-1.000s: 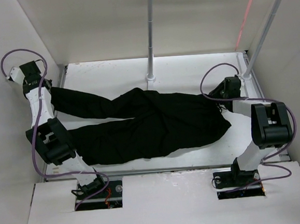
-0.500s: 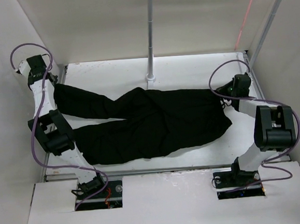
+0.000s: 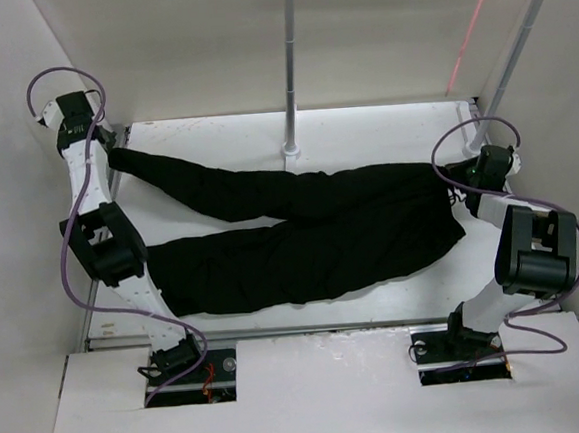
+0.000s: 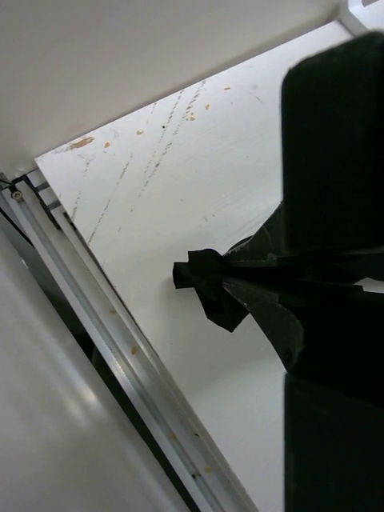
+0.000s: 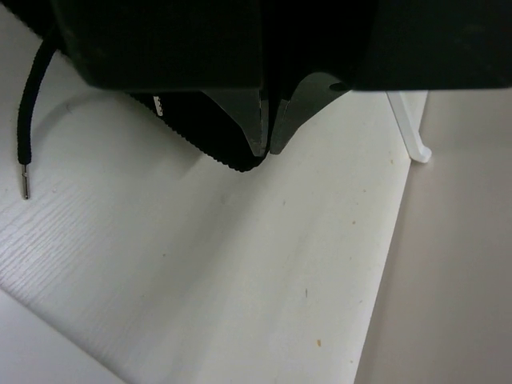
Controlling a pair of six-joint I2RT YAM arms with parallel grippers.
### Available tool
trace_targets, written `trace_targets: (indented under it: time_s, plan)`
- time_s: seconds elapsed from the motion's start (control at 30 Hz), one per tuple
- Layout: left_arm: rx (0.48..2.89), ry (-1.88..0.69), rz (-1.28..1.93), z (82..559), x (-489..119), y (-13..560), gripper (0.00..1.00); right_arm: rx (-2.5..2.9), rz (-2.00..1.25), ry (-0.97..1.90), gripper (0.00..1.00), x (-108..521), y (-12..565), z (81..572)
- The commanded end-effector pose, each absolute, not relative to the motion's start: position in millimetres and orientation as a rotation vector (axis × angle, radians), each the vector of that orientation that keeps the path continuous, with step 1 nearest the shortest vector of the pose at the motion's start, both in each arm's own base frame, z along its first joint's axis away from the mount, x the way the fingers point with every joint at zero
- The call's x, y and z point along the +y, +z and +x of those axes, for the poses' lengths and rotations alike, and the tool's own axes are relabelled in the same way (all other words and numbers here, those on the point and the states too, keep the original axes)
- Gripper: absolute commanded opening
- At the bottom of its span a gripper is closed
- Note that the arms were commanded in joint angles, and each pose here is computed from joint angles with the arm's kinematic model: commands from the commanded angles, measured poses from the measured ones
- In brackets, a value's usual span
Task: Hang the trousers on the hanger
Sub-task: Fold the trousers
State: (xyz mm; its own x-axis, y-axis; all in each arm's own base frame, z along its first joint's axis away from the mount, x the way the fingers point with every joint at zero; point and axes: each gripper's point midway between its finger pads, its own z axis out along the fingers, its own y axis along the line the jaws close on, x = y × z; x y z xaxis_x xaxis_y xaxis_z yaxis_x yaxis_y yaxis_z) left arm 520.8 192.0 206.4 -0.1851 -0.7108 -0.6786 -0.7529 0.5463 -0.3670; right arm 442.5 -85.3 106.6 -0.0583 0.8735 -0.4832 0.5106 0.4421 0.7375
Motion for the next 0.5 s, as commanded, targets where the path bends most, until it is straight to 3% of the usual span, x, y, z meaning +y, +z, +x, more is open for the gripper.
trace_targets:
  time_s: [0.0, 0.47]
  plan:
    - [1.79, 0.022, -1.178, 502, 199, 265, 0.06, 1.565, 1.163, 0.52, 0.0, -88, 138, 452]
    - [1.559, -0.06, -1.294, 398, 216, 327, 0.06, 1.461, 1.273, 0.6, 0.0, -104, 144, 436]
